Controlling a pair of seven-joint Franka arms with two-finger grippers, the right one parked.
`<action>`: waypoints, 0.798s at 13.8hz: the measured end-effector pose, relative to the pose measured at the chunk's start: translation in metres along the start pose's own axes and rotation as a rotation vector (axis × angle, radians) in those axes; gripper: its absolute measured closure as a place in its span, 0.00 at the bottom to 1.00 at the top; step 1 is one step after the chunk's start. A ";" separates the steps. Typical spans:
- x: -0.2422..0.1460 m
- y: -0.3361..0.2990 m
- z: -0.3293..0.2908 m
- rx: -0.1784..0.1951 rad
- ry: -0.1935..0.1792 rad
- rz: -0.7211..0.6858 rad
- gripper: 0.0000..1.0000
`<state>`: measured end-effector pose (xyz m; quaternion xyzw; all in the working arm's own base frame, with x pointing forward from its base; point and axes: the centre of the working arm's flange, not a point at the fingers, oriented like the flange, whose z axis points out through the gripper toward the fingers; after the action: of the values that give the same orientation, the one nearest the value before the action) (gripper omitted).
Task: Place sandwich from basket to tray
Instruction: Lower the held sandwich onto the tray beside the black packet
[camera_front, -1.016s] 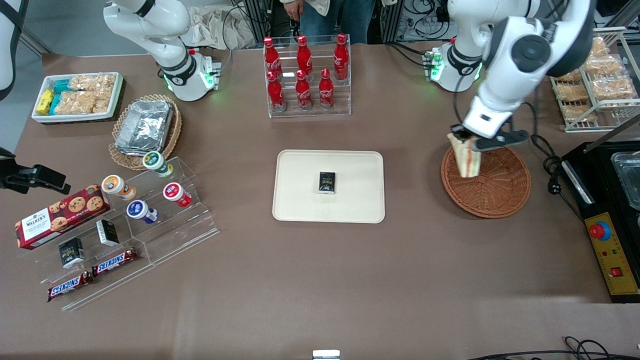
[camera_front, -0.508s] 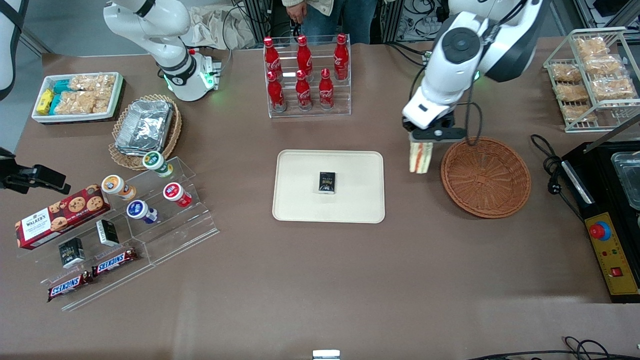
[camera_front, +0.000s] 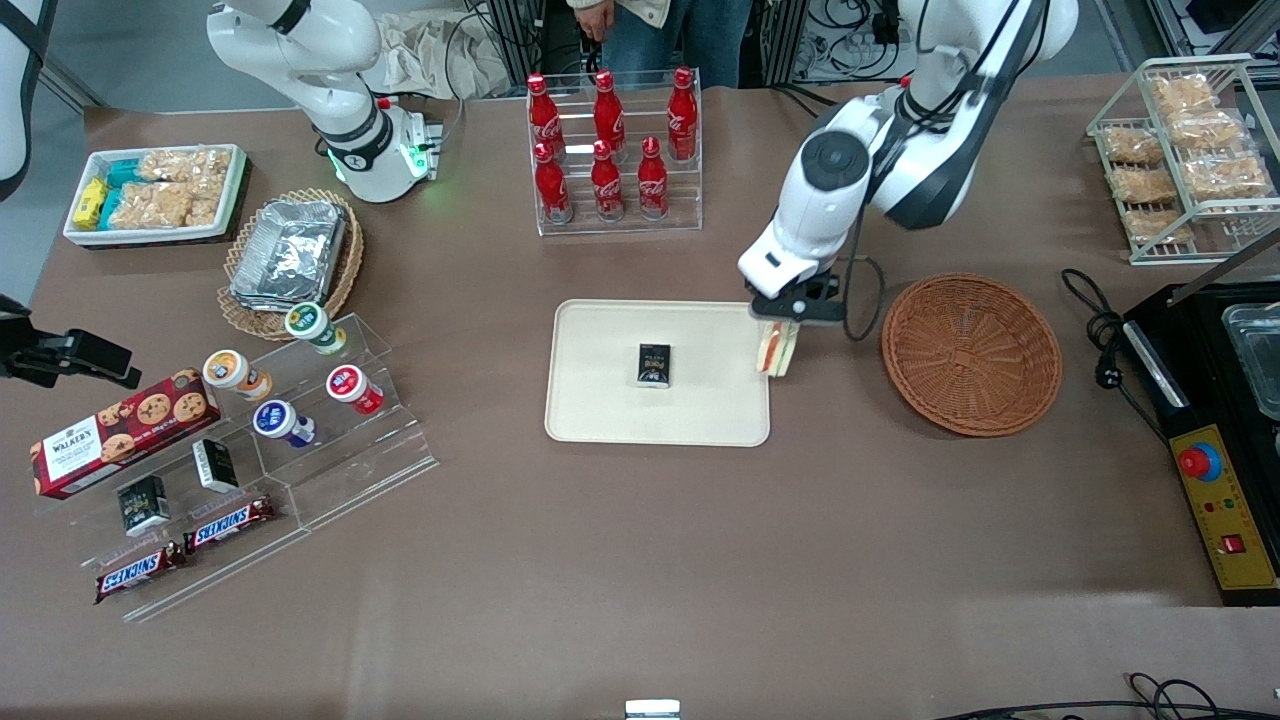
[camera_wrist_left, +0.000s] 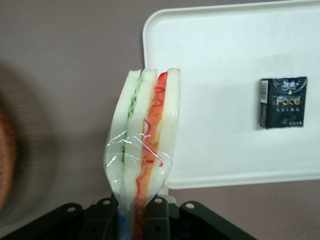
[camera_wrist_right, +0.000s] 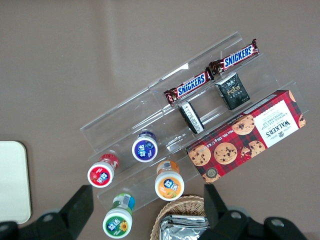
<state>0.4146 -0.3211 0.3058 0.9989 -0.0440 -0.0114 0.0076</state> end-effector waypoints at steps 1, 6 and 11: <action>0.002 0.003 0.018 -0.006 -0.003 -0.024 0.80; -0.004 0.021 0.061 -0.006 -0.025 -0.061 0.80; 0.000 0.021 0.065 -0.023 -0.005 -0.069 0.80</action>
<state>0.4115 -0.3433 0.2413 0.9997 -0.0093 -0.0147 0.0186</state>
